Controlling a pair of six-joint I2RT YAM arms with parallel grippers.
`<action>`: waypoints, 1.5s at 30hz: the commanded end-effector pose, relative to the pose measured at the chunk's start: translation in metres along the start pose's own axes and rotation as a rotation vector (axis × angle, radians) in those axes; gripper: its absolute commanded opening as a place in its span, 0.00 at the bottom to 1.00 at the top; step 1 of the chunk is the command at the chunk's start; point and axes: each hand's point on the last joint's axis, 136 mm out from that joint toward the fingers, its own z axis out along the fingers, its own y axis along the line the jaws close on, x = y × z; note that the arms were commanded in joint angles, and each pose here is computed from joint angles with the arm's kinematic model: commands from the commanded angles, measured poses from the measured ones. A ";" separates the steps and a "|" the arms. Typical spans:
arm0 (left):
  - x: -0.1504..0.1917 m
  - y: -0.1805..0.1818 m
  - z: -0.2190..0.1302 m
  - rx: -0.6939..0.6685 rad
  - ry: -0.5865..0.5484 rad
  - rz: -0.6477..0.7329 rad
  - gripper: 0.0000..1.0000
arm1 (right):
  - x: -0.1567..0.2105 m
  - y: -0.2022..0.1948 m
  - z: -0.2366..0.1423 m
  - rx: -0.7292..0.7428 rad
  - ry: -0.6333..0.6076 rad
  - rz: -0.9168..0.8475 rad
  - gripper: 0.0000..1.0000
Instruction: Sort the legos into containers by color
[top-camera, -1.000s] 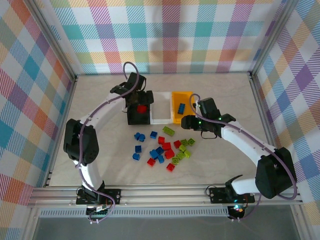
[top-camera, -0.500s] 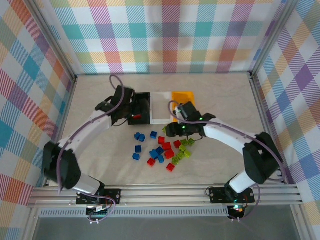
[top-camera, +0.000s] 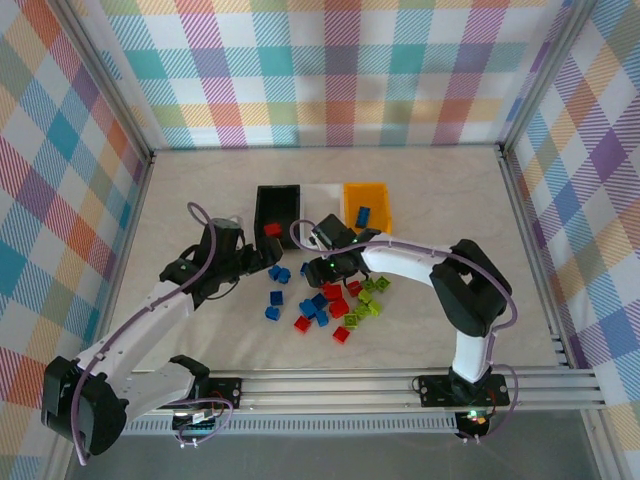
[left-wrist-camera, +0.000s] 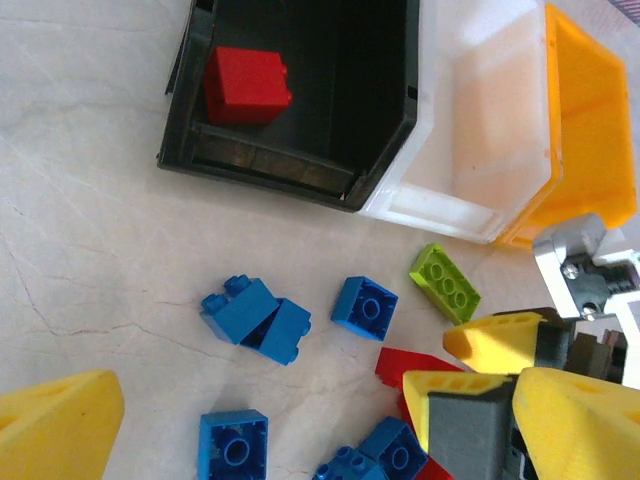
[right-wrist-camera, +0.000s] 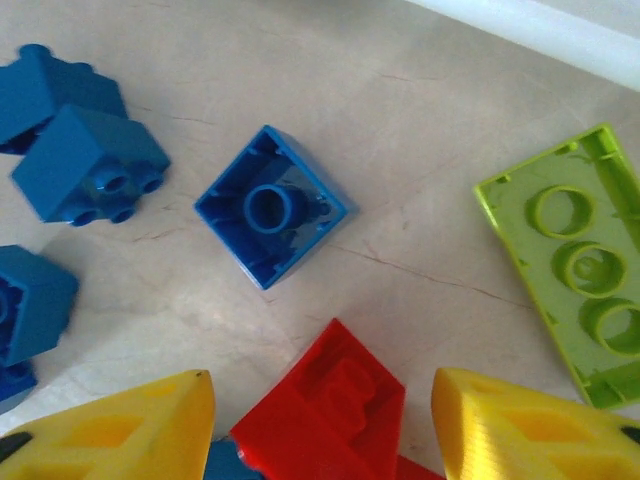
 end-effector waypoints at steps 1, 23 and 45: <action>0.000 0.001 0.000 0.016 -0.007 -0.027 1.00 | 0.001 -0.003 0.005 0.033 0.015 -0.030 0.56; 0.014 0.030 -0.010 -0.065 -0.027 -0.053 1.00 | -0.085 0.048 -0.069 -0.109 -0.236 -0.074 0.16; 0.051 0.035 -0.003 -0.018 0.102 -0.061 0.96 | -0.242 0.056 -0.023 -0.181 -0.352 0.007 0.48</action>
